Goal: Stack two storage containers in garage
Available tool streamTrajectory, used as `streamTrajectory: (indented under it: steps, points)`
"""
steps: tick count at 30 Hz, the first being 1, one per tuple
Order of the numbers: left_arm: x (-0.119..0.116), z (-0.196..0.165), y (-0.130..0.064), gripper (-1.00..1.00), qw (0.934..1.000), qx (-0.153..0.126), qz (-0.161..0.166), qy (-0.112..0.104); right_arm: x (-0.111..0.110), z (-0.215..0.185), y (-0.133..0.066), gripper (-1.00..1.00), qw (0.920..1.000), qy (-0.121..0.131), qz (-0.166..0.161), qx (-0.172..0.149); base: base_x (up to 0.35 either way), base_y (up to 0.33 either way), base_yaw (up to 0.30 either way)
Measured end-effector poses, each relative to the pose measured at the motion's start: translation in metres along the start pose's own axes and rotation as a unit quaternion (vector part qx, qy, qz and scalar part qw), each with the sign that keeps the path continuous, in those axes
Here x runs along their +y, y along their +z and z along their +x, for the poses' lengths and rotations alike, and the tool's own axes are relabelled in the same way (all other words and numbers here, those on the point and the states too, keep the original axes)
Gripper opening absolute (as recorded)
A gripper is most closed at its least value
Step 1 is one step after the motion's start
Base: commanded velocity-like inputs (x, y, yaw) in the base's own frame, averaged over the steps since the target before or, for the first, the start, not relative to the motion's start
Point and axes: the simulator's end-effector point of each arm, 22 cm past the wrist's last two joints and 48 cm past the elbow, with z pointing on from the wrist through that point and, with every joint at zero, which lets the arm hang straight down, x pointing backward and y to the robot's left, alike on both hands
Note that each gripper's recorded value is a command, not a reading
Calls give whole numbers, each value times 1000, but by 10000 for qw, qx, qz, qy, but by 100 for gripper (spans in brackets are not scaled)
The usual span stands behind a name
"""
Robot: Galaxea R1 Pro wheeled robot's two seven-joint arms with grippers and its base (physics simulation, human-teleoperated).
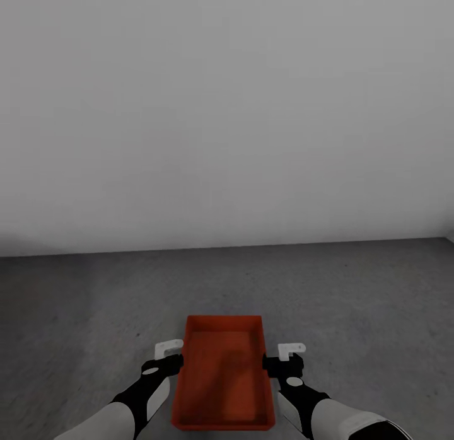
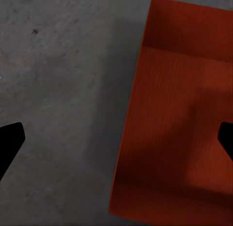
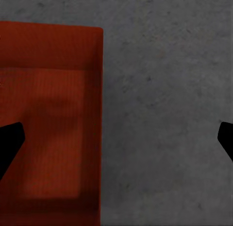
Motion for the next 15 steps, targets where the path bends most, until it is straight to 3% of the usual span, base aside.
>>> streamTrajectory:
  steps: [15]
  points:
    - [0, -16, -22, 100, 10000, -8, 0, -2, -3, -19, -19, 100, 10000, 1, 0, -5, 0, 0, 0]
